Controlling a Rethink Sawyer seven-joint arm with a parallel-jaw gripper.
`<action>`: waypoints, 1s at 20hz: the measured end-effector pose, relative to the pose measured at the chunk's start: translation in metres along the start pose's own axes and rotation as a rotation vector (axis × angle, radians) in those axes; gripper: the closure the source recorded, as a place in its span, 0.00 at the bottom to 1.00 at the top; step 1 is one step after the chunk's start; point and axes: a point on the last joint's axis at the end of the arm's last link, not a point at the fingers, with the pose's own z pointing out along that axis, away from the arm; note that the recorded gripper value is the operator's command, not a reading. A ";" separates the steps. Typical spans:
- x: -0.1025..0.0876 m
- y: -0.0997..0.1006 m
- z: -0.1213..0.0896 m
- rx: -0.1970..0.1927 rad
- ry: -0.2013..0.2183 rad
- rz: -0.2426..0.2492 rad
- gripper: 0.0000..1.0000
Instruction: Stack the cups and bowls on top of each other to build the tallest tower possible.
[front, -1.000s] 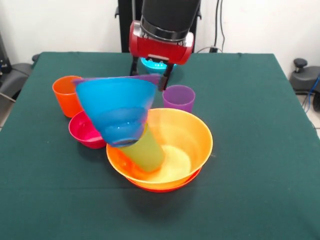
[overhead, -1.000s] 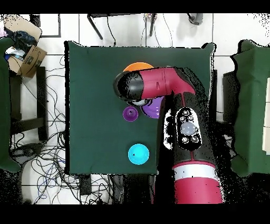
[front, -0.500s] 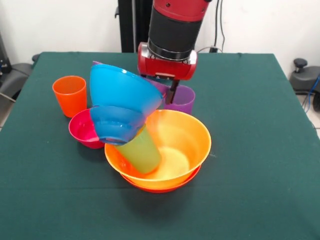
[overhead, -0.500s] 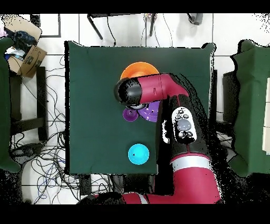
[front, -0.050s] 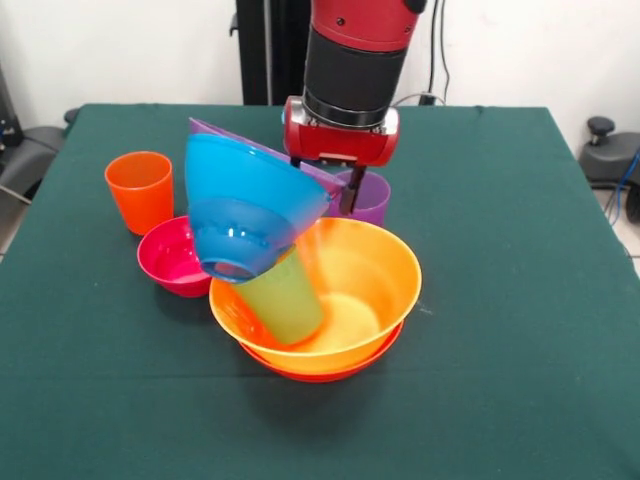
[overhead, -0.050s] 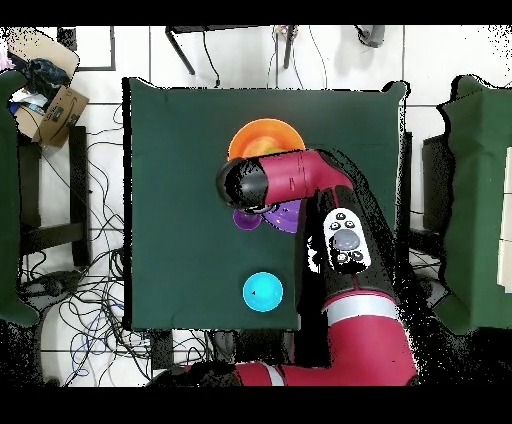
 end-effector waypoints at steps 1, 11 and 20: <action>0.001 0.001 0.000 -0.003 0.000 0.001 0.00; 0.004 0.025 -0.002 -0.045 0.010 0.014 0.00; 0.004 0.105 0.007 -0.098 -0.013 -0.007 0.00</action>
